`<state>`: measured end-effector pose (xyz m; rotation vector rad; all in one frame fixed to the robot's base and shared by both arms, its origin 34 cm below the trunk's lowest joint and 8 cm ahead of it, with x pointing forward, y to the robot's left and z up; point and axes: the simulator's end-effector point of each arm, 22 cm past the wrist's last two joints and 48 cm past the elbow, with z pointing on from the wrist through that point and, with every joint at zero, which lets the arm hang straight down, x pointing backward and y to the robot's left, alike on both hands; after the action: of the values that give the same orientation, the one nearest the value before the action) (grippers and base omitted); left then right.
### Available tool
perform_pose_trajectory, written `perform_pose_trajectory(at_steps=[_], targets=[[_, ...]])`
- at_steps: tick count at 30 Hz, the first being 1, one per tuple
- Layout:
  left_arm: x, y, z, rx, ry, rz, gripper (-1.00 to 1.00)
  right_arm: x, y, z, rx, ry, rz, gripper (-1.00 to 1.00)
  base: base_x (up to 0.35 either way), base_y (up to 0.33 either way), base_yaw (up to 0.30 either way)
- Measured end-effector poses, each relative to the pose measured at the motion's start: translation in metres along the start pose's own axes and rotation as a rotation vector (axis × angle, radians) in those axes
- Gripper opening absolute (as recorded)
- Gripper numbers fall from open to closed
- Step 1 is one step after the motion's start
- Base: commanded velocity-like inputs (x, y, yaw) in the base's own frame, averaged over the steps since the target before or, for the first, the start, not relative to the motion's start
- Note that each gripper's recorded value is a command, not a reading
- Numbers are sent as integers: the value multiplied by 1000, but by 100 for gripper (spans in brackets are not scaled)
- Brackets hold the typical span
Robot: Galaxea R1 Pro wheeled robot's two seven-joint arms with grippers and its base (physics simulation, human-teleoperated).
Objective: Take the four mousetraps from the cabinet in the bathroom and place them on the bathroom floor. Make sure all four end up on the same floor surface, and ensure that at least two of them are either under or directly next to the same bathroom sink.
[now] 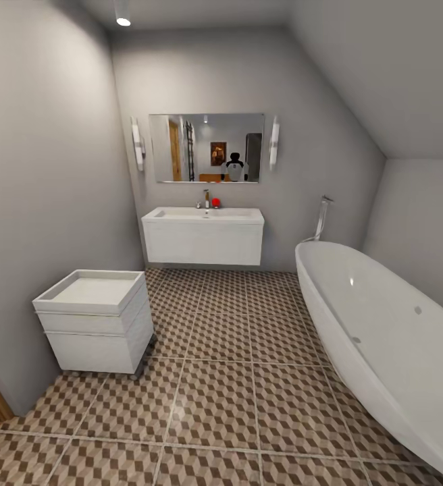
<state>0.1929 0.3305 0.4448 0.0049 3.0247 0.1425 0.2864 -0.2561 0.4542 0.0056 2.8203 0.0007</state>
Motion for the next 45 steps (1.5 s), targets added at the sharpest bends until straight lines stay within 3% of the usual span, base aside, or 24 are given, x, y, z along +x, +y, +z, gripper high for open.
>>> perform_pose_trajectory(at_steps=[1,2,5,9,17,33,45], targets=[[-66,6,-5,-8,-137,3,100,-64,1,0,-1,-131,-1,100,0,0,0],[-94,4,-9,-7,-191,3,100,-79,2,-2,-2,-161,-1,100,0,0,0],[-130,-10,-17,9,-258,-2,100,-106,3,-5,-2,-215,-1,100,0,0,0],[-160,-24,-24,26,-298,-7,100,-134,3,-10,-6,-272,-4,100,0,0,0],[-182,-31,-30,35,-309,-7,100,-151,10,-13,-31,-309,-12,100,0,0,0],[-162,-31,-22,36,-263,-6,100,-131,8,-9,-31,-267,-15,100,0,0,0],[-162,-25,-22,26,-263,-4,100,-124,7,-7,-26,-255,-14,100,0,0,246]])
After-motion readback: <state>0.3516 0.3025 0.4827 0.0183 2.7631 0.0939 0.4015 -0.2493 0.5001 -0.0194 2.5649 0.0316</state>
